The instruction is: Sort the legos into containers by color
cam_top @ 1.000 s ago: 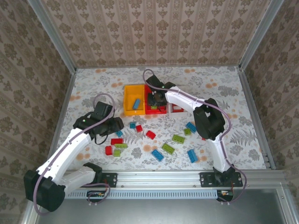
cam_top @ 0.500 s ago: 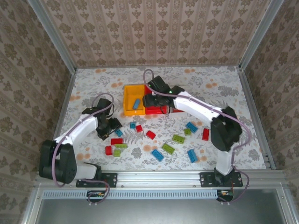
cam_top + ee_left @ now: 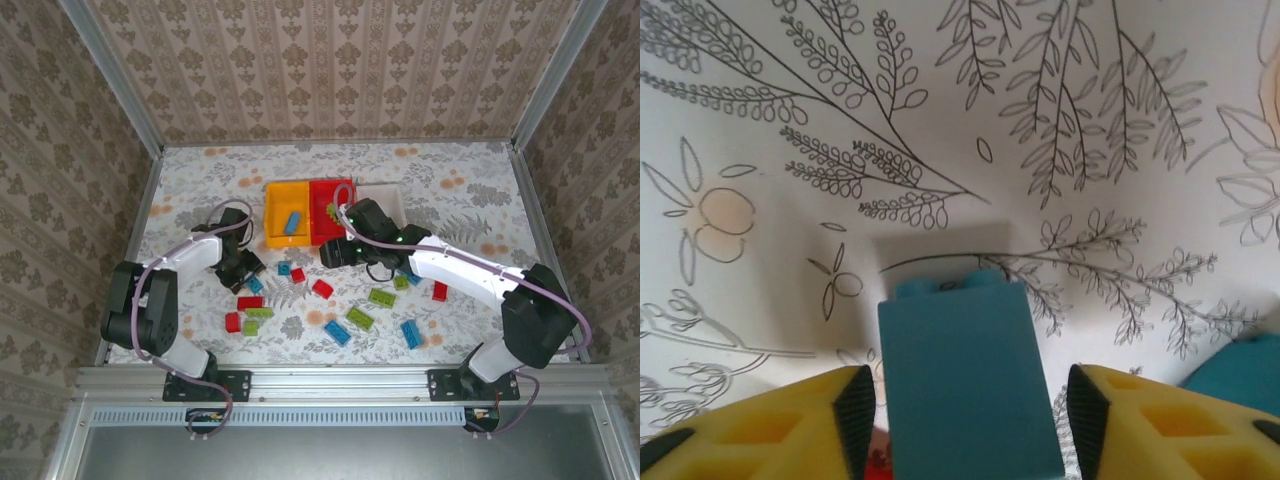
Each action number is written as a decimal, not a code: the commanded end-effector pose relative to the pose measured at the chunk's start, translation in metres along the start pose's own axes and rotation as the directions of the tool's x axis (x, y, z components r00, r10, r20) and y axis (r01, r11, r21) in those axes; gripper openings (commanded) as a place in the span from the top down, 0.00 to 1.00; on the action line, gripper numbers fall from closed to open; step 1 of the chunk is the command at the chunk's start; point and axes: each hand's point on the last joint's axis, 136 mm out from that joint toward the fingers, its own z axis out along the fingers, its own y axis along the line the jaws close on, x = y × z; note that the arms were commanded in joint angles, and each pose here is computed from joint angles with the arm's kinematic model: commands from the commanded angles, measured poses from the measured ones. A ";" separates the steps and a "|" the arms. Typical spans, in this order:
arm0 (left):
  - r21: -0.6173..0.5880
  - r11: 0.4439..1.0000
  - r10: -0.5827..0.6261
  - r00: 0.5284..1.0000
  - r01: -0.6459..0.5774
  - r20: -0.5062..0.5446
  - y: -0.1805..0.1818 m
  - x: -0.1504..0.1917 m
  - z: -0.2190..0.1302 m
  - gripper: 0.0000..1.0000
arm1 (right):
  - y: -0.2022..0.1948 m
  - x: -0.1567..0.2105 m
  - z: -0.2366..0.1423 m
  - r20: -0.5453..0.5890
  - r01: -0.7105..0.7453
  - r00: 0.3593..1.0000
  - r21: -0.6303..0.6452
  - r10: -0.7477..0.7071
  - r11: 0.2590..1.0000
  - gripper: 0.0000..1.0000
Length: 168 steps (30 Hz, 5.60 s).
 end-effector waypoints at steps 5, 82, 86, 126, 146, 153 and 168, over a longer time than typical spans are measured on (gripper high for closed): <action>0.004 0.999 0.040 0.996 -0.040 0.085 -0.004 -0.006 -0.014 0.73 | 0.009 -0.006 -0.023 0.055 -0.017 0.998 -0.046 0.020 0.999 0.32; 0.332 0.357 0.701 0.485 -0.873 0.522 -0.197 0.133 -0.159 0.41 | -0.219 0.084 -0.086 0.085 -0.412 0.890 0.573 0.449 0.708 0.83; 0.296 0.410 0.664 0.505 -0.863 0.552 -0.195 0.120 -0.167 0.42 | -0.174 0.019 -0.081 0.129 -0.334 0.942 0.435 0.310 0.836 0.83; -0.005 0.883 0.462 0.869 -0.469 0.176 0.002 0.081 -0.089 0.34 | -0.068 -0.067 0.001 0.071 -0.072 0.995 0.090 0.066 0.993 0.34; 0.005 0.914 -0.406 0.912 0.406 0.056 0.025 0.106 -0.029 0.38 | 0.046 0.045 -0.011 -0.102 0.185 0.968 -0.328 -0.229 0.926 0.26; 0.006 0.870 -0.491 0.867 0.492 0.084 0.015 0.101 -0.016 0.39 | 0.059 0.050 -0.022 -0.107 0.194 0.960 -0.407 -0.258 0.893 0.25; -0.046 0.850 -0.520 0.850 0.524 0.081 0.026 0.107 0.004 0.64 | 0.060 0.049 -0.024 -0.111 0.174 0.965 -0.410 -0.239 0.895 0.25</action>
